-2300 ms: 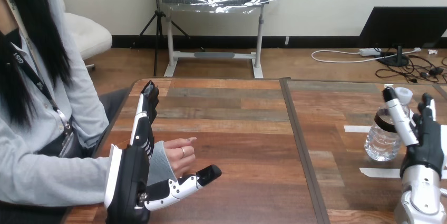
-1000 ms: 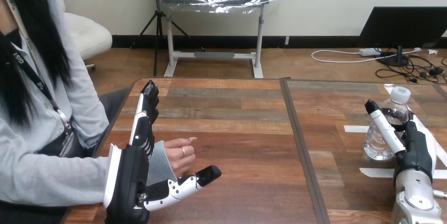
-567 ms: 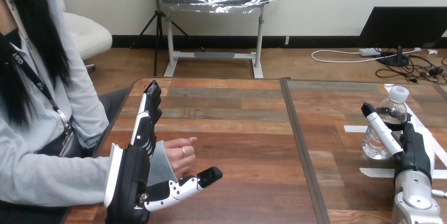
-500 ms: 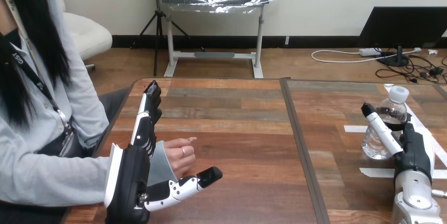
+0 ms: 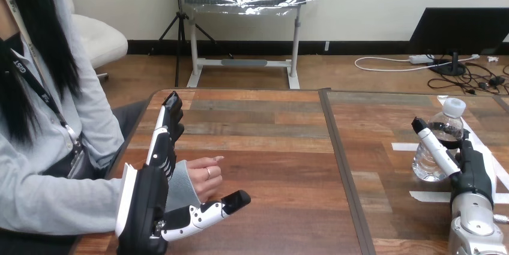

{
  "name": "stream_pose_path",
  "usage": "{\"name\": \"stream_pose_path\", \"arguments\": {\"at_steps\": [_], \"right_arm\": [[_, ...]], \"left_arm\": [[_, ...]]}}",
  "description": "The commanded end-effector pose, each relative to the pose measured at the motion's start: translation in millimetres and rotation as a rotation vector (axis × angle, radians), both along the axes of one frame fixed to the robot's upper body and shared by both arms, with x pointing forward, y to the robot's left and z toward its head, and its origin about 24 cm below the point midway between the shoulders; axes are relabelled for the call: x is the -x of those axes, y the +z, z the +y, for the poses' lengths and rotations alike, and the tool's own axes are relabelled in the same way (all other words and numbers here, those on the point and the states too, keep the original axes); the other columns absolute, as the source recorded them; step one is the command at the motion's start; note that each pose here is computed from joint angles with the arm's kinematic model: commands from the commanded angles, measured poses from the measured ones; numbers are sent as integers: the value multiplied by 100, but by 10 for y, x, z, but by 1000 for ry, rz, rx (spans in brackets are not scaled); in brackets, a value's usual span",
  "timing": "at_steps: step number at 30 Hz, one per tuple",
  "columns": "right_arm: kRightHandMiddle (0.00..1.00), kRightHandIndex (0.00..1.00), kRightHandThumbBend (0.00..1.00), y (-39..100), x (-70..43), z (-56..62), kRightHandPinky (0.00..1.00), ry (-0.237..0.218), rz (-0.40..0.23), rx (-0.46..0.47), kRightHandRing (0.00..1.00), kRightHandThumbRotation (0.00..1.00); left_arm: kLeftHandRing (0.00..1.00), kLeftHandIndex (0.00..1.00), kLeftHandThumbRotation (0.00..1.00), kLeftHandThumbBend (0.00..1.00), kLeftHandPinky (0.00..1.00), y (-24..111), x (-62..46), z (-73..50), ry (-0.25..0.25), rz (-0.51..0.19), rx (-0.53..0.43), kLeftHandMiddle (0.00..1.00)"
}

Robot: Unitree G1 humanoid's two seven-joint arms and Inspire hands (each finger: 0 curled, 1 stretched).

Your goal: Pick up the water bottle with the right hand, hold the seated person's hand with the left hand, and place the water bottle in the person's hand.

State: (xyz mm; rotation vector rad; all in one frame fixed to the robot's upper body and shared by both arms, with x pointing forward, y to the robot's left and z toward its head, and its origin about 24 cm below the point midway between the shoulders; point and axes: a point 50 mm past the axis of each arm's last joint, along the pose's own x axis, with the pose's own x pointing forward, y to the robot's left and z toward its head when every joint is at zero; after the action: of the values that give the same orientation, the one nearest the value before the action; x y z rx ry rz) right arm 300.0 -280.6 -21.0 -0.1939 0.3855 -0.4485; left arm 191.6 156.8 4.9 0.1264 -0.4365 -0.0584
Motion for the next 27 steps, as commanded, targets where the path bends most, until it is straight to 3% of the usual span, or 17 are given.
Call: {"name": "stream_pose_path", "arguments": {"at_steps": [1,23,27], "right_arm": [[100,100,100,313,-251,-14,100,18,-83,42,100,62],[100,100,100,327,-269,-20,100,21,-57,58,99,59],[100,100,100,328,-273,-19,92,24,-47,72,97,60]], "left_arm": [[98,98,28,100,95,168,-79,6,-3,-93,9,98],[98,97,26,100,97,178,-44,32,-18,-105,17,98],[98,97,26,100,97,180,-41,38,-20,-108,14,98]]}}
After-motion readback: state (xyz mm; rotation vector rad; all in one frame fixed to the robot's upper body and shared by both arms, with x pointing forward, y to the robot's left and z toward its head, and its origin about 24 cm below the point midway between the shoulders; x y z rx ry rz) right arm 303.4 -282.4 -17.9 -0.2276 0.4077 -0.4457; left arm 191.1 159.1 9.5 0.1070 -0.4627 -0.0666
